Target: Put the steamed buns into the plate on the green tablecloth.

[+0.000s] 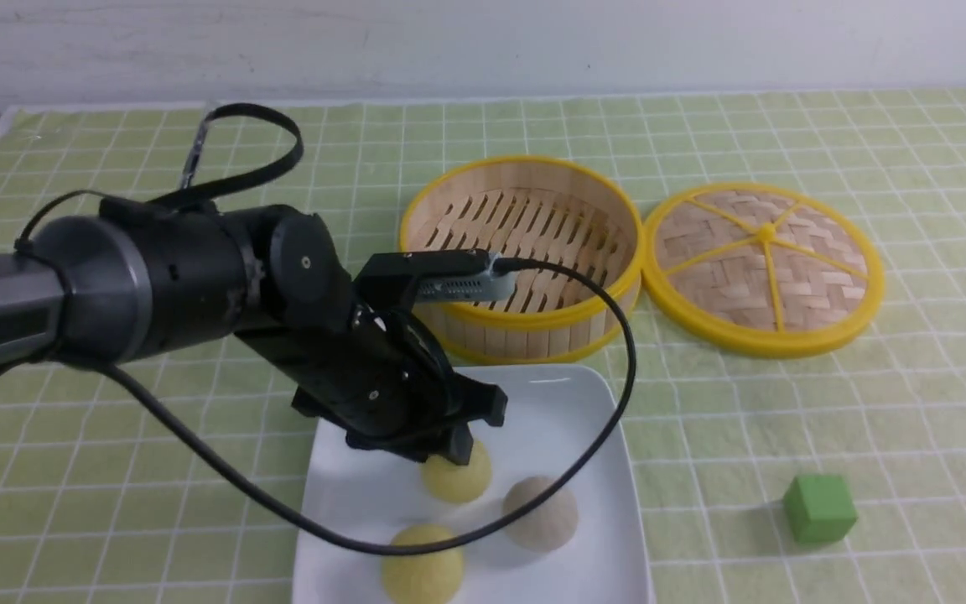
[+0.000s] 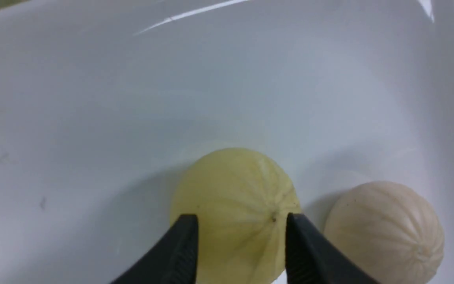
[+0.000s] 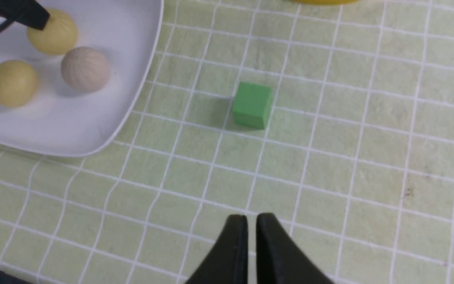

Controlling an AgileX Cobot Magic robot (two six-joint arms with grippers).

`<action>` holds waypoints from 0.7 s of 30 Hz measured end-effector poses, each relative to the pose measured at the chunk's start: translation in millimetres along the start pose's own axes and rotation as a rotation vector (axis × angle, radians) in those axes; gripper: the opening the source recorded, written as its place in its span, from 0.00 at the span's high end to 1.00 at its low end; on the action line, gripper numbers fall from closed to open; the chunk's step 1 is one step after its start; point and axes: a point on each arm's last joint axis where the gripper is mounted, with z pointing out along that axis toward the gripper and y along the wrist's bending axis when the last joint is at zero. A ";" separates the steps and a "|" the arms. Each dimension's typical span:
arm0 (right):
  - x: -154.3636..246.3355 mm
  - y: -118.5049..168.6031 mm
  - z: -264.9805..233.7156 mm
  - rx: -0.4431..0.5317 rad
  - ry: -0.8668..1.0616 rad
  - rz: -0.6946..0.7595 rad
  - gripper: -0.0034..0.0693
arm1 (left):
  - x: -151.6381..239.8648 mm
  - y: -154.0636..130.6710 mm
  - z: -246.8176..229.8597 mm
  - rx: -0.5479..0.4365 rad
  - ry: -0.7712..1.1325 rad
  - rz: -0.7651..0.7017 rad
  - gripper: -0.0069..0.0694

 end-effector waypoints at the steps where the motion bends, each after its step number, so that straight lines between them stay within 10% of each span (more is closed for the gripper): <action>1: 4.4 -2.2 -6.9 -0.005 -0.036 -0.002 0.87 | -1.7 -0.2 -1.7 -0.005 -0.008 0.006 0.43; 12: 36.0 -14.8 13.0 -0.032 -0.333 -0.066 0.87 | -11.7 -5.2 -24.6 -0.032 -0.008 0.072 0.34; 21: 34.8 -3.6 48.5 -0.178 -0.537 -0.069 0.87 | -9.7 -4.0 -24.7 -0.048 0.017 0.091 0.69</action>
